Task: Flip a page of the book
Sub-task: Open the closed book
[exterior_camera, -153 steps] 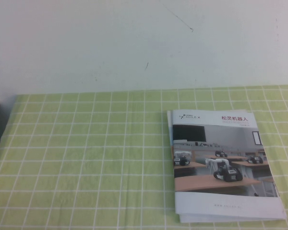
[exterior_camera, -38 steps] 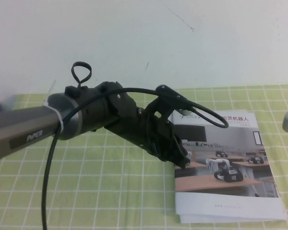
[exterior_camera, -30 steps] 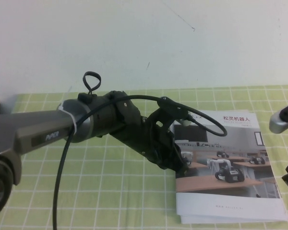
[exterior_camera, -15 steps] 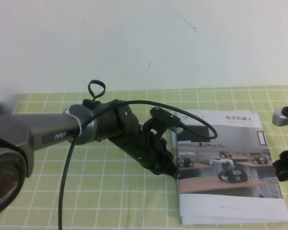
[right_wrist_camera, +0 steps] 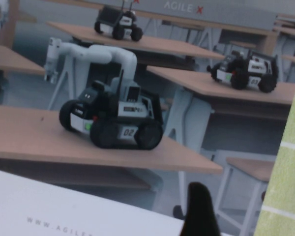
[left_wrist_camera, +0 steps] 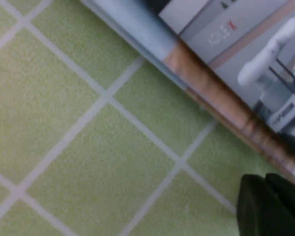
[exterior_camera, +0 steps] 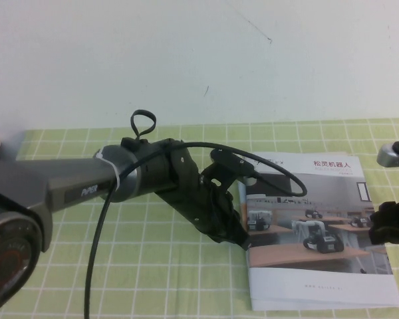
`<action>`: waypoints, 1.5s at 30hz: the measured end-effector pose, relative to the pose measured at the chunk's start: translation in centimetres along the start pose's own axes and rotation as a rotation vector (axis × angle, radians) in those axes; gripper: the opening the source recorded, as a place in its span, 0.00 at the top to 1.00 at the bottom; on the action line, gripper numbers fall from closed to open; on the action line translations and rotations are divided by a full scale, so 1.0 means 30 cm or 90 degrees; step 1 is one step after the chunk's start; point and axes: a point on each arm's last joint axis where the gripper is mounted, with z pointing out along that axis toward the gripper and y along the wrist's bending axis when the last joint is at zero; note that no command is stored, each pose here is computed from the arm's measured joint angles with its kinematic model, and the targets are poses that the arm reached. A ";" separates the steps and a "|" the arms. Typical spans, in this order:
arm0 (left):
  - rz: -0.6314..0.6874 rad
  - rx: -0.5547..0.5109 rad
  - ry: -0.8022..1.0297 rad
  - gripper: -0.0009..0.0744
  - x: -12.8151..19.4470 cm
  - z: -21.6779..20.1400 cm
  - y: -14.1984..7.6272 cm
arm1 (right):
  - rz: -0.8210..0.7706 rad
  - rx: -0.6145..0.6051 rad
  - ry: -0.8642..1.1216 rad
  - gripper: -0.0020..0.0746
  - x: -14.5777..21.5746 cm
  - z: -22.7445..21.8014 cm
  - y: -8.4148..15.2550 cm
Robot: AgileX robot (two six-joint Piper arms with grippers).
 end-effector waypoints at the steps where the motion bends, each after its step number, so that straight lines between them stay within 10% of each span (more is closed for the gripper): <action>1: 0.008 -0.013 0.000 0.99 0.000 -0.009 -0.003 | -0.001 -0.001 0.000 0.38 0.000 0.002 0.000; 10: 0.025 -0.021 -0.116 0.99 -0.075 -0.141 -0.047 | -0.001 0.000 -0.011 0.38 -0.006 0.002 0.000; 45: -0.014 0.023 -0.033 0.99 -0.022 0.060 -0.069 | 0.038 -0.013 0.026 0.38 -0.006 0.130 -0.020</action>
